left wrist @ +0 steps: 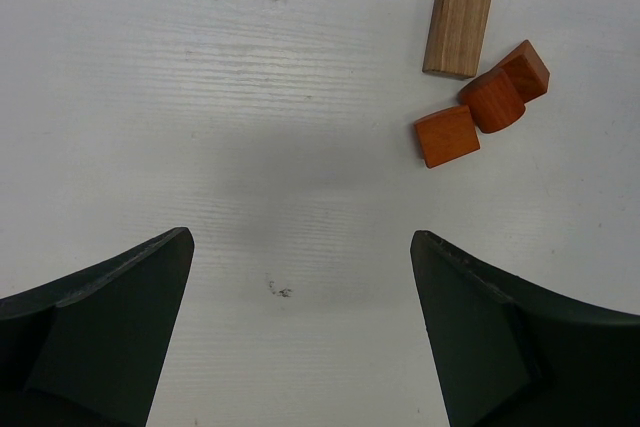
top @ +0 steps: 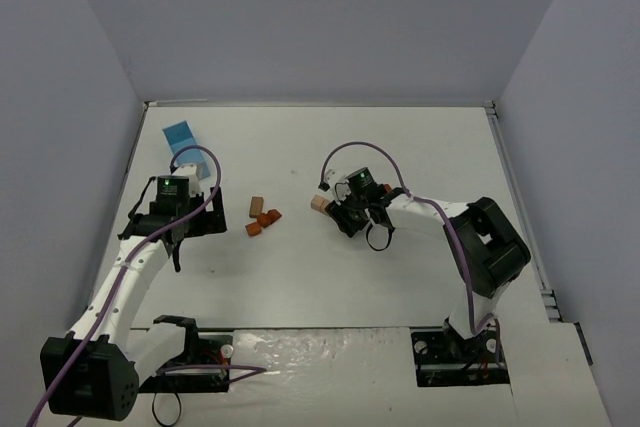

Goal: Build the wood block tower

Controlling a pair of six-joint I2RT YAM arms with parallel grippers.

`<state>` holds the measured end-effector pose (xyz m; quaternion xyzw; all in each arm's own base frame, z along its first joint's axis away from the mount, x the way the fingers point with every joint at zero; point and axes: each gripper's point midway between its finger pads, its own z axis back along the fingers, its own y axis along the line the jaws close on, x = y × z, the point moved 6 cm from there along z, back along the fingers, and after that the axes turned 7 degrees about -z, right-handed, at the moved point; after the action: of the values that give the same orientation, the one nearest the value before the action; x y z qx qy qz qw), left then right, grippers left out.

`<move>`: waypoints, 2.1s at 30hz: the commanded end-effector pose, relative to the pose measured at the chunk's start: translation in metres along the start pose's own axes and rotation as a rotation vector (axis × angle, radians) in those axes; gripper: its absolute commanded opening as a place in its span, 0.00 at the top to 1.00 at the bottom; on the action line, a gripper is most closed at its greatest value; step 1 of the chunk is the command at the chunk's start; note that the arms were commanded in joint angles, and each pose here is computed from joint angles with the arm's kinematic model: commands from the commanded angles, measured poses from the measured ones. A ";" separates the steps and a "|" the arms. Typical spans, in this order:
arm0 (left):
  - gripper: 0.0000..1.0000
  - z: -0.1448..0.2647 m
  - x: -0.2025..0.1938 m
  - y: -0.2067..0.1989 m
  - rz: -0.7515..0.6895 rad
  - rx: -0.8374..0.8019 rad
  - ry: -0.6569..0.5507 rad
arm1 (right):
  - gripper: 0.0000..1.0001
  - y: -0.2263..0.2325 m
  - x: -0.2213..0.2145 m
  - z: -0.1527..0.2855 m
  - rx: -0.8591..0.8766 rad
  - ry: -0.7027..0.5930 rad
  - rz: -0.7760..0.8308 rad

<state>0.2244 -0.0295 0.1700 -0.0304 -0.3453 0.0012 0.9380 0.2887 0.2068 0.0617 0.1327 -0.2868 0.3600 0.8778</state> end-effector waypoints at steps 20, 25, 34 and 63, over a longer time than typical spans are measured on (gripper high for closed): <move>0.12 0.000 0.015 0.000 -0.016 0.000 -0.061 | 0.50 -0.005 0.032 0.020 -0.048 -0.017 -0.086; 0.12 0.000 0.016 0.000 -0.017 0.001 -0.062 | 0.56 -0.004 0.032 0.016 -0.042 -0.007 -0.084; 0.12 0.000 0.016 -0.001 -0.017 -0.001 -0.064 | 0.58 -0.003 0.027 0.012 -0.030 0.019 -0.081; 0.12 0.001 0.017 -0.001 -0.019 -0.008 -0.067 | 0.84 -0.007 0.038 -0.005 -0.002 0.027 0.003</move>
<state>0.2253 -0.0297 0.1693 -0.0306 -0.3445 0.0009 0.9383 0.3086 0.2185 0.0713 0.1181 -0.2597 0.3530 0.8910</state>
